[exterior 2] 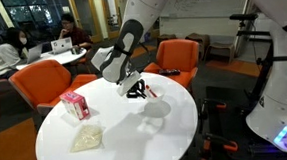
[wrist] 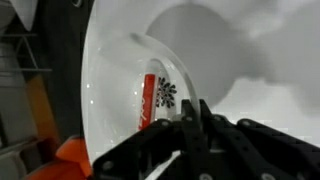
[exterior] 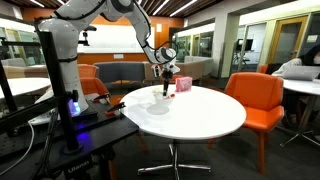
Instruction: Move the white bowl to the right
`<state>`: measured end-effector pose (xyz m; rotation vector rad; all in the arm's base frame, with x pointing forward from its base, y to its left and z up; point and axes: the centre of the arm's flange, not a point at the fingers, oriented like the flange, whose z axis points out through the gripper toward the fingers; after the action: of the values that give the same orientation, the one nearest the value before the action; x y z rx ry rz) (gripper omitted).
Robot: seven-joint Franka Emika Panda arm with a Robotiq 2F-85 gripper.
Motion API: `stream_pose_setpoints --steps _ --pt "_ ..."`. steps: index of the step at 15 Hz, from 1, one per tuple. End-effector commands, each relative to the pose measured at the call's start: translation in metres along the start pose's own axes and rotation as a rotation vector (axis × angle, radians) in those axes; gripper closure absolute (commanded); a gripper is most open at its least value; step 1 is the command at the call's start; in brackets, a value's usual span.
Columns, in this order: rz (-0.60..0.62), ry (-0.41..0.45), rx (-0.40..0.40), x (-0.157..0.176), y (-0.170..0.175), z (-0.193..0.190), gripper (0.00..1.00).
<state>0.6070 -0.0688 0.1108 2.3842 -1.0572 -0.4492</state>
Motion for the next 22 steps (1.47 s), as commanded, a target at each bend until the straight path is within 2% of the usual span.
stream_pose_setpoints --steps 1,5,7,13,22 --pt "0.186 -0.062 0.045 0.007 0.037 0.012 0.98" --pt "0.344 -0.138 0.112 0.028 0.07 0.037 0.98" --pt "0.38 -0.137 0.134 0.038 0.08 0.044 0.98" --pt "0.369 -0.102 0.189 0.06 0.089 0.051 0.98" --pt "0.304 -0.144 0.173 0.091 0.109 0.059 0.98"
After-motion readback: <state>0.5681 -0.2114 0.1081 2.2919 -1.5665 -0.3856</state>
